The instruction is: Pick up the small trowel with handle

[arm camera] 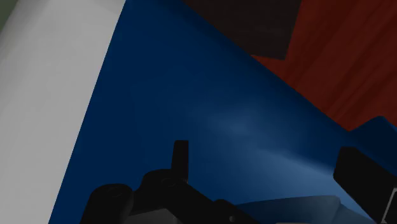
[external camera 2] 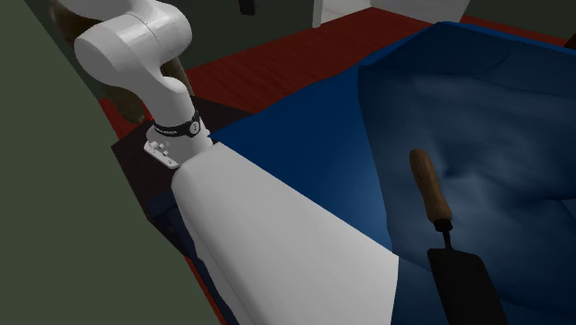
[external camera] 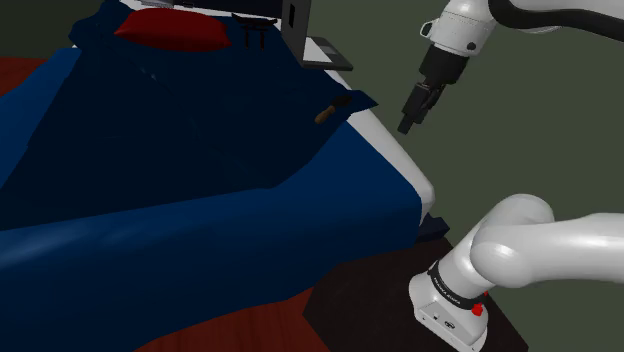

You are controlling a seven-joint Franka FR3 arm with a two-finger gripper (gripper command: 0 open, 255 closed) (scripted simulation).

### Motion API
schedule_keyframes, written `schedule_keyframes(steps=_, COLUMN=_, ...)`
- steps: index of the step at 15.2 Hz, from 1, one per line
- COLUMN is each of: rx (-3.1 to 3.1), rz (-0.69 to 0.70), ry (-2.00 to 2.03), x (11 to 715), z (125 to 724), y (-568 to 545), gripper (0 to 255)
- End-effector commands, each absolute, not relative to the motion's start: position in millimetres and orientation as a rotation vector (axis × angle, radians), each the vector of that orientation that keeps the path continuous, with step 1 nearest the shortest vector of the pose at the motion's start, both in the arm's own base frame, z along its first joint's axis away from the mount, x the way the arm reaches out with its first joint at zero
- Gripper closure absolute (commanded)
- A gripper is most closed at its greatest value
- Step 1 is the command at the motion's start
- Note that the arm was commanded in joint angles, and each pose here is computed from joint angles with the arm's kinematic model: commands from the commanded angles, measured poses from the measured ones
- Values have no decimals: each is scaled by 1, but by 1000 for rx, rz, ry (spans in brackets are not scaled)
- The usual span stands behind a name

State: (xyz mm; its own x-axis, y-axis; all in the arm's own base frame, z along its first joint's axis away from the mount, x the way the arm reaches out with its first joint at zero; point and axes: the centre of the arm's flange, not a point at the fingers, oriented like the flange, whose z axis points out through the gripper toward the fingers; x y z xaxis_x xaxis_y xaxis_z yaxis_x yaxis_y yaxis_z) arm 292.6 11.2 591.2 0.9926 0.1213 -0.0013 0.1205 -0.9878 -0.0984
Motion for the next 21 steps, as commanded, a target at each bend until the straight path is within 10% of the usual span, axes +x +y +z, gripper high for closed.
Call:
schedule_keyframes(steps=1, rx=-3038, rz=11, ry=-185, x=293, z=591, y=11, gripper=0)
schedule_keyframes(steps=21, rx=-3064, rz=123, ry=799, x=543, z=518, y=-40, gripper=0)
